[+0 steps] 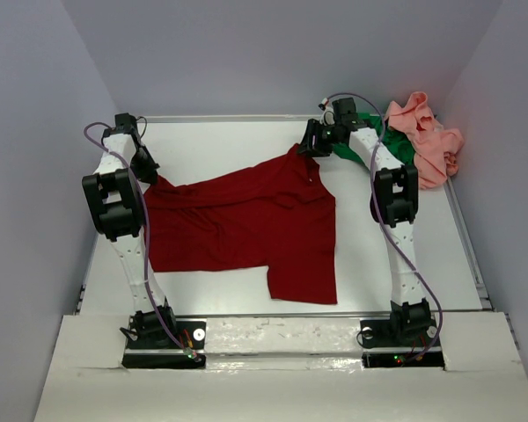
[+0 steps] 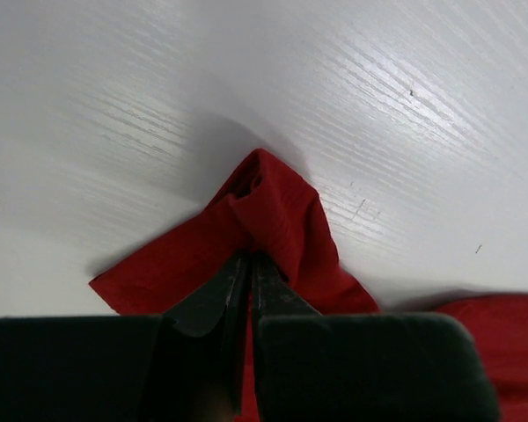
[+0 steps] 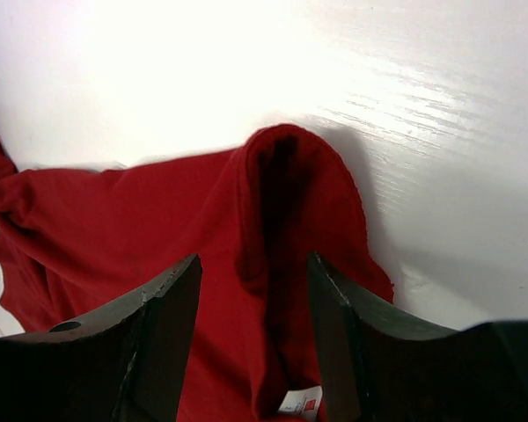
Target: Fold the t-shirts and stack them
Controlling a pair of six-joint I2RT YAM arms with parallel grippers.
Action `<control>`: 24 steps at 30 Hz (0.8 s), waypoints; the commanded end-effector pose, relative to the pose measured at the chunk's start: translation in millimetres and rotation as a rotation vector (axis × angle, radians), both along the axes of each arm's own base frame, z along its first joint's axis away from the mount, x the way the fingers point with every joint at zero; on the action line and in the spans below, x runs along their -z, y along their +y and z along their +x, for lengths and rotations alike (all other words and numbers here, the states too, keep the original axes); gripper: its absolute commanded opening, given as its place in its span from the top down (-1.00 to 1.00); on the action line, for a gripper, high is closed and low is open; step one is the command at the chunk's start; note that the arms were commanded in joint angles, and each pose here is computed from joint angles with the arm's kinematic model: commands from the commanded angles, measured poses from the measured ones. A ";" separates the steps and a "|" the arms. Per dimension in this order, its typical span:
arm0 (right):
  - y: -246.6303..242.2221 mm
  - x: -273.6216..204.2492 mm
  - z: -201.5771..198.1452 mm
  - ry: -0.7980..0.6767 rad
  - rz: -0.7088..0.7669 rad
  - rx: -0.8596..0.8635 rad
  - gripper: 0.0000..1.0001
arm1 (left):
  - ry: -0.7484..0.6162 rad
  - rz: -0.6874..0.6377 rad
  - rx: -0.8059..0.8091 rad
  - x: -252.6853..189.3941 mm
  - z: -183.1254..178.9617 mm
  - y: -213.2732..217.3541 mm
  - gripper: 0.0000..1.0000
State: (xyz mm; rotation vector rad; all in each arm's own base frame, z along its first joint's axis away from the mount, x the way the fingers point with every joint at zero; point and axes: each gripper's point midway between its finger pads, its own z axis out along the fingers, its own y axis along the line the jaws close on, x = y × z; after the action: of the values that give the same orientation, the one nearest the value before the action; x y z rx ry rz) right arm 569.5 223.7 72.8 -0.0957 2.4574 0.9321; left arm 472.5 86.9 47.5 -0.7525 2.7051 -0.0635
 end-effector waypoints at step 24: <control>19.6 -10.6 10.4 -0.022 0.109 -0.018 0.22 | -0.011 0.046 0.001 -28.2 -12.6 11.1 0.71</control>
State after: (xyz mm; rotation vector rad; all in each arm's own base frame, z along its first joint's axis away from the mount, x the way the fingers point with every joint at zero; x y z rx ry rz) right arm 571.8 234.0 73.6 -0.0572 2.4436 1.0267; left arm 468.3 91.9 46.5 -0.7496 2.7176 -0.0234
